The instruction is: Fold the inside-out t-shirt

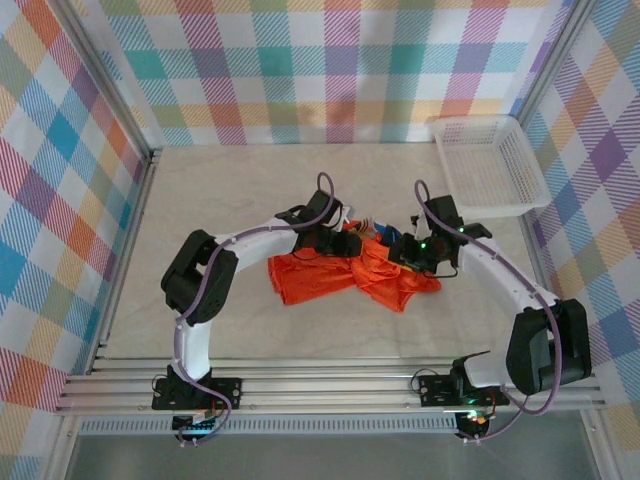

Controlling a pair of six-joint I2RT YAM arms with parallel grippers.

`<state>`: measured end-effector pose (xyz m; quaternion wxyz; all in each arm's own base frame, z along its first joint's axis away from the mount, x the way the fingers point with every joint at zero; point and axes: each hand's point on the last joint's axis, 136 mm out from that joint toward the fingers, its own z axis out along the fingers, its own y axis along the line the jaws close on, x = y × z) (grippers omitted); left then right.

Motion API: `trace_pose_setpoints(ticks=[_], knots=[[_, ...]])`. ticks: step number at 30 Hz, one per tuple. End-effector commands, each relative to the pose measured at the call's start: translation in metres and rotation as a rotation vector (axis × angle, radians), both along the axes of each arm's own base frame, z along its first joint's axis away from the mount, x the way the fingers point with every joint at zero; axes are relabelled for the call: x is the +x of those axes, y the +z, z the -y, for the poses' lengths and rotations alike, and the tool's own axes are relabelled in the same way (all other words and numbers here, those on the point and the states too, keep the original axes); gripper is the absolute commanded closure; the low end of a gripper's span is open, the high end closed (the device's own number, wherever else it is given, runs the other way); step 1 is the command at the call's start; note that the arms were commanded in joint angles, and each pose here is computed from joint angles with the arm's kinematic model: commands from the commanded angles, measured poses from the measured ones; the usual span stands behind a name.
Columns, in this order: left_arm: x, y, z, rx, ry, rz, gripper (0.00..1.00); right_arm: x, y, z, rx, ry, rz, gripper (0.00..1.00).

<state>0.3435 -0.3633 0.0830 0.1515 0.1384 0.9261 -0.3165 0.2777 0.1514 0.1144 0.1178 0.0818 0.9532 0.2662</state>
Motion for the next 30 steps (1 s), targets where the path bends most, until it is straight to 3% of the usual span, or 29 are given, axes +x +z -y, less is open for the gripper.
trace_pose_setpoints(ticks=[1, 5, 7, 14, 21, 30], knots=[[-0.007, 0.032, -0.022, 0.072, -0.019, 0.071, 0.51, -0.005, -0.01, -0.008, 0.025, 0.004, -0.007, 0.58], [-0.03, 0.046, -0.039, 0.081, -0.051, 0.083, 0.5, -0.001, -0.024, -0.006, 0.002, -0.006, -0.03, 0.52], [-0.046, 0.053, -0.036, 0.036, -0.088, 0.07, 0.55, 0.003, -0.028, -0.001, -0.031, -0.025, -0.03, 0.52], [-0.089, 0.052, 0.01, -0.057, -0.242, 0.055, 0.59, 0.004, -0.024, 0.027, -0.136, -0.096, -0.013, 0.52], [-0.08, 0.022, 0.037, 0.012, -0.264, 0.041, 0.54, 0.001, -0.013, 0.037, -0.125, -0.122, 0.002, 0.52], [-0.054, 0.029, 0.053, 0.009, -0.212, 0.09, 0.47, -0.002, -0.006, 0.033, -0.096, -0.1, 0.011, 0.53]])
